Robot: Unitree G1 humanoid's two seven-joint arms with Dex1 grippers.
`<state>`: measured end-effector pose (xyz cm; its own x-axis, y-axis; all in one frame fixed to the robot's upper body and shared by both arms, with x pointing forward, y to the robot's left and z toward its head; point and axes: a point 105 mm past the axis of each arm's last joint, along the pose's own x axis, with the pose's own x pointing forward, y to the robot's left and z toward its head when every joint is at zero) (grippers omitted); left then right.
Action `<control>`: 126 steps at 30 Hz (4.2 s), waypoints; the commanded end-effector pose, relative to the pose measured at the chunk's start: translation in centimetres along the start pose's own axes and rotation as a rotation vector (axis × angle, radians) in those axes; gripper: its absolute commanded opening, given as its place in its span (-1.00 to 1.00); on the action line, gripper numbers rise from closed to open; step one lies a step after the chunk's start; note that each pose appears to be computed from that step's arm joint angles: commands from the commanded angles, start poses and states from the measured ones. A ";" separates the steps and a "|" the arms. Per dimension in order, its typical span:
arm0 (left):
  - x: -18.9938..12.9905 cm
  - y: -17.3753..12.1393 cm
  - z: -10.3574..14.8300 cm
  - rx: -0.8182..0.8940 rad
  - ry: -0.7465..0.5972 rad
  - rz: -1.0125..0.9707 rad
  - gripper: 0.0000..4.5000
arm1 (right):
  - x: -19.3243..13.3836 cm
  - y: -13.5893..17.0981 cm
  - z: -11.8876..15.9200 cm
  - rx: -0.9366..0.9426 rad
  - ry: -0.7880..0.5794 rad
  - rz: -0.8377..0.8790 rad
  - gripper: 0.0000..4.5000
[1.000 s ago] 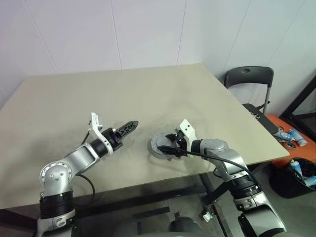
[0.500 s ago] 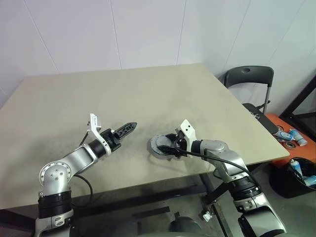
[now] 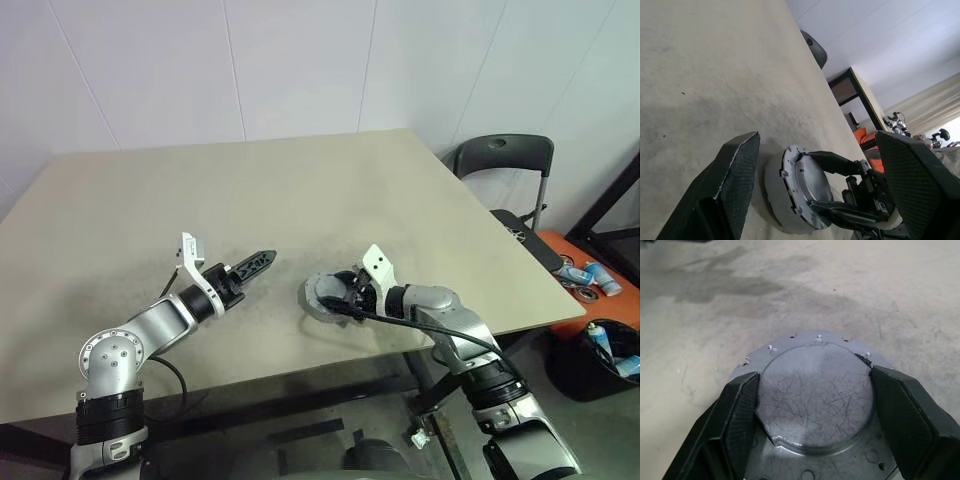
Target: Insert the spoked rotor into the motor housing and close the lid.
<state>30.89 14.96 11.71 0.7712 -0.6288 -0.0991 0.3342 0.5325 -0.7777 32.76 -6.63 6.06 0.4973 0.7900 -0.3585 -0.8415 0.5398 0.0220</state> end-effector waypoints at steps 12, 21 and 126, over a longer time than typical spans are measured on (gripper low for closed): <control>3.6 -2.6 0.6 0.137 0.063 -0.092 0.74 | -0.1 -1.4 -6.2 0.038 0.219 -0.050 0.40; 6.4 -4.3 -1.7 0.293 0.257 -0.189 0.74 | -1.0 -2.2 -7.0 0.029 0.262 -0.061 0.40; 5.7 2.2 -9.8 0.341 0.526 -0.016 -1.00 | -6.6 -0.7 -2.2 1.127 0.001 0.045 0.99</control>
<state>31.50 5.90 6.68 0.4357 -0.8429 -0.3156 0.6454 0.5370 -0.5431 28.74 -12.49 5.77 0.4341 0.8370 -0.3330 -0.1774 0.4419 0.8793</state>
